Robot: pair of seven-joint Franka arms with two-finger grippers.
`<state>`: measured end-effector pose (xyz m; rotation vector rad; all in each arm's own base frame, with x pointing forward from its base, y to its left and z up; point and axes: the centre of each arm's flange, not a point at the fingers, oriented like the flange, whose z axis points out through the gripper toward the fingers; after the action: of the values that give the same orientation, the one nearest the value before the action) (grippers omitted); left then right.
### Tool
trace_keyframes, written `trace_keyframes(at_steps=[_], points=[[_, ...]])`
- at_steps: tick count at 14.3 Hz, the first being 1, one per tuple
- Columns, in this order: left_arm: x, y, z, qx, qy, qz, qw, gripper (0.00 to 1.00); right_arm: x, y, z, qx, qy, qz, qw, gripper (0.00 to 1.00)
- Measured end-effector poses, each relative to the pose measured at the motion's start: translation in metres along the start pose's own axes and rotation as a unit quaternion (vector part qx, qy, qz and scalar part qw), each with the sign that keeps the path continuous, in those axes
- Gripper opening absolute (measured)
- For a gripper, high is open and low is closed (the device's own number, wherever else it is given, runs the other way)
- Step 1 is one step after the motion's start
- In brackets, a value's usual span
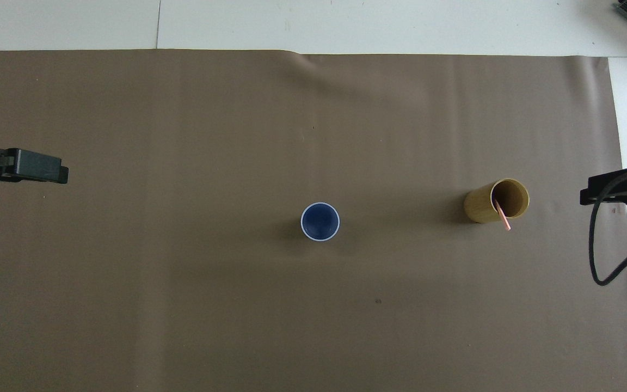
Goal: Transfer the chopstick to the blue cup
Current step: 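Reach the right gripper to the chopstick in the yellow cup and grasp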
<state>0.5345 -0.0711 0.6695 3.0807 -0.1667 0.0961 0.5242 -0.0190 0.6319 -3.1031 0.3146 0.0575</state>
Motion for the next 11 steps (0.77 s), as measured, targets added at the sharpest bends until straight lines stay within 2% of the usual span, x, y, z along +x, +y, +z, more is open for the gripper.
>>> trace_keyframes(at_steps=[2, 6, 9, 11], points=[[0.003, 0.0, 0.001, 0.016, -0.005, 0.005, 1.0, 1.0, 0.007, -0.016, 0.029, 0.001, -0.03, 0.035, 0.999, 1.0], [-0.002, 0.004, 0.005, 0.016, -0.028, 0.012, 0.999, 1.0, 0.024, -0.026, 0.108, 0.0, -0.099, 0.09, 0.991, 1.0], [-0.004, 0.005, 0.006, 0.017, -0.035, 0.013, 0.999, 1.0, 0.034, -0.026, 0.162, 0.009, -0.128, 0.118, 0.985, 1.0], [-0.004, 0.004, 0.006, 0.018, -0.033, 0.014, 0.999, 1.0, 0.036, -0.025, 0.172, 0.015, -0.134, 0.125, 0.983, 1.0]])
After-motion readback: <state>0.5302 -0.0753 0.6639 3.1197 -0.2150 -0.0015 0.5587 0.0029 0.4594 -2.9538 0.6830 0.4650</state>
